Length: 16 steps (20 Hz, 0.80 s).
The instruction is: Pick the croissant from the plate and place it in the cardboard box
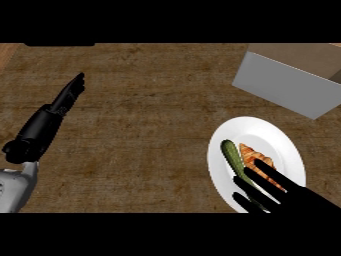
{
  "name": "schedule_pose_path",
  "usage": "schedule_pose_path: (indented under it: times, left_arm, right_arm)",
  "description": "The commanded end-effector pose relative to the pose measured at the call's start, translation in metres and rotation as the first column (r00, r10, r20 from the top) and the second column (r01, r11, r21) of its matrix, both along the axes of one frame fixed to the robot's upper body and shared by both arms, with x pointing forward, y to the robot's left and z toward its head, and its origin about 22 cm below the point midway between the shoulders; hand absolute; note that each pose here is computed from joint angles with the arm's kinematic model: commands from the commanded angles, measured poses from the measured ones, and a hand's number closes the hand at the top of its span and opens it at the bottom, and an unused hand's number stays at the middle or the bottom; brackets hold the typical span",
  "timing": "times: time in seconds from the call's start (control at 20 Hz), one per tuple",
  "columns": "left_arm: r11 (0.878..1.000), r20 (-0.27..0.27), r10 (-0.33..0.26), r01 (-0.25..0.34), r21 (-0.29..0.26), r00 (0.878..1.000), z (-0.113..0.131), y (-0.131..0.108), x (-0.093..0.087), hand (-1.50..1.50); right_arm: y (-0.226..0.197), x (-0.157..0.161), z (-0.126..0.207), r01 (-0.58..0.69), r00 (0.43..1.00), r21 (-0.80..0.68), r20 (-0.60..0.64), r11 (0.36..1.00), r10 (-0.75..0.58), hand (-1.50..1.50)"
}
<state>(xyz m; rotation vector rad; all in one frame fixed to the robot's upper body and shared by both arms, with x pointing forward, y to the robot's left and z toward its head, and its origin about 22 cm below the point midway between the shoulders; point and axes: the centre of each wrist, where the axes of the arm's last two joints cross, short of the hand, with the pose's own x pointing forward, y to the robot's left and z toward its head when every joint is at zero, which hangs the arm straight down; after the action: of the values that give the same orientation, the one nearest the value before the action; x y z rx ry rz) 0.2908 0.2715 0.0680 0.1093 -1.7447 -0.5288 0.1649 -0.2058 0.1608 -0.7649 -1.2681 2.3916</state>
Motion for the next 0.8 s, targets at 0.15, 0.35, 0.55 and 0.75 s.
schedule_pose_path:
  times: [0.15,0.35,0.55,0.75]
  left_arm:
    - [1.000,-0.005,-0.007,0.007,-0.007,1.000,0.007,-0.005,0.004,0.00]
    - [1.000,0.014,-0.004,0.004,0.008,1.000,-0.008,-0.008,-0.010,0.00]
    - [1.000,-0.015,-0.018,0.018,-0.002,1.000,-0.018,0.000,-0.006,0.00]
    - [1.000,0.000,-0.010,0.010,-0.005,1.000,-0.013,0.009,-0.003,0.00]
  right_arm:
    - [0.025,-0.017,-0.032,0.088,0.996,-0.077,0.031,0.993,-0.086,-1.50]
    - [0.022,-0.011,-0.055,0.126,0.992,-0.091,0.012,0.988,-0.126,-1.50]
    - [0.032,0.001,-0.071,0.112,0.990,-0.110,0.100,0.988,-0.101,-1.50]
    - [0.017,-0.021,-0.075,0.130,0.987,-0.078,0.102,0.988,-0.122,-1.50]
